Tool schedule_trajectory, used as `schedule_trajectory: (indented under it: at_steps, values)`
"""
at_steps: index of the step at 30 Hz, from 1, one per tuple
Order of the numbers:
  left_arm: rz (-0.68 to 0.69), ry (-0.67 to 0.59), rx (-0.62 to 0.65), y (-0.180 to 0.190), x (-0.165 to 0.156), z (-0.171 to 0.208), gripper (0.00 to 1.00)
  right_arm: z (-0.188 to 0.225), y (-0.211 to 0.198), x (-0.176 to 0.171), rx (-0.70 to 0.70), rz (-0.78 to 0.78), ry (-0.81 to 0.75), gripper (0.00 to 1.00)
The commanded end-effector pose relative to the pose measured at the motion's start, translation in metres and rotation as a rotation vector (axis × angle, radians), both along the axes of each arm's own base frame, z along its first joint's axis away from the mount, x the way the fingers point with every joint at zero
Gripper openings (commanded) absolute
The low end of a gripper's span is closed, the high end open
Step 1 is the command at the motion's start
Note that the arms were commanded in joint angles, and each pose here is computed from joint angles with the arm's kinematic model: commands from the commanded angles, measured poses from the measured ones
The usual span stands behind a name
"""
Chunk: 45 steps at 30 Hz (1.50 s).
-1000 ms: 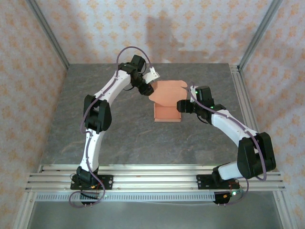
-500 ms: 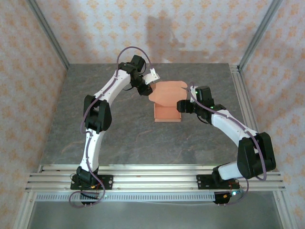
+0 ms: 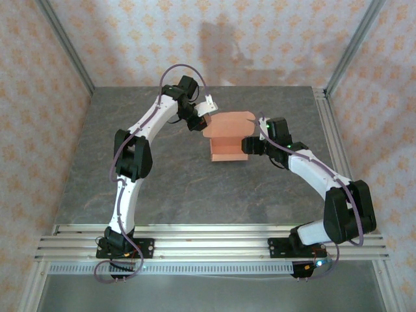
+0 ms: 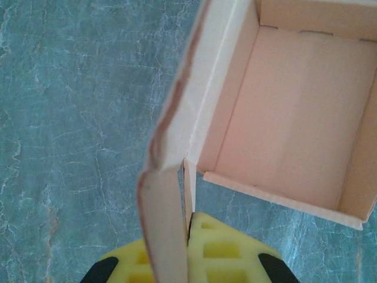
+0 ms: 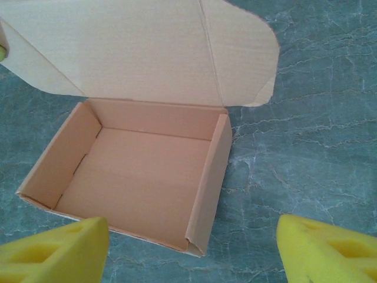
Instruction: Fold the paper box
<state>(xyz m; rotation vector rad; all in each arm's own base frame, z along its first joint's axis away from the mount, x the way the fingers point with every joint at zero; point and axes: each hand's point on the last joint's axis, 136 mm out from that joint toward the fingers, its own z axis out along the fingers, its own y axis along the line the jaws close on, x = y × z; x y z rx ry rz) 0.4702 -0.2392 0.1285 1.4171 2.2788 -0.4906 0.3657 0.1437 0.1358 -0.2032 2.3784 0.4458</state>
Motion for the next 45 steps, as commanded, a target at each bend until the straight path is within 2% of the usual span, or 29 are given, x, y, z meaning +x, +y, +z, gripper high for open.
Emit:
schedule_trajectory:
  at_steps: [1, 10, 23, 27, 32, 39, 45]
  values:
    - [-0.056, 0.024, 0.011, -0.002, -0.018, 0.006, 0.0, 0.015, -0.01, 0.008, -0.051, -0.002, -0.055, 0.75]
    - [-0.091, 0.025, -0.025, -0.001, -0.034, 0.019, 0.0, 0.042, -0.026, 0.033, -0.102, 0.033, -0.178, 0.76]
    - [-0.104, 0.035, -0.059, -0.001, -0.04, 0.028, 0.0, 0.055, -0.034, 0.031, -0.198, 0.098, -0.237, 0.77]
    - [-0.115, 0.041, -0.062, -0.001, -0.044, 0.03, 0.0, 0.057, -0.031, 0.025, -0.22, 0.187, -0.25, 0.75]
    - [-0.123, 0.047, -0.071, -0.002, -0.046, 0.031, 0.0, 0.068, -0.034, 0.029, -0.172, 0.265, -0.262, 0.71]
    - [-0.131, 0.069, -0.063, -0.001, -0.048, 0.028, 0.0, 0.048, -0.015, 0.016, -0.151, 0.581, -0.139, 0.71]
    - [-0.137, 0.072, -0.061, 0.0, -0.05, 0.027, 0.0, 0.041, -0.01, 0.032, -0.177, 0.7, -0.108, 0.69]
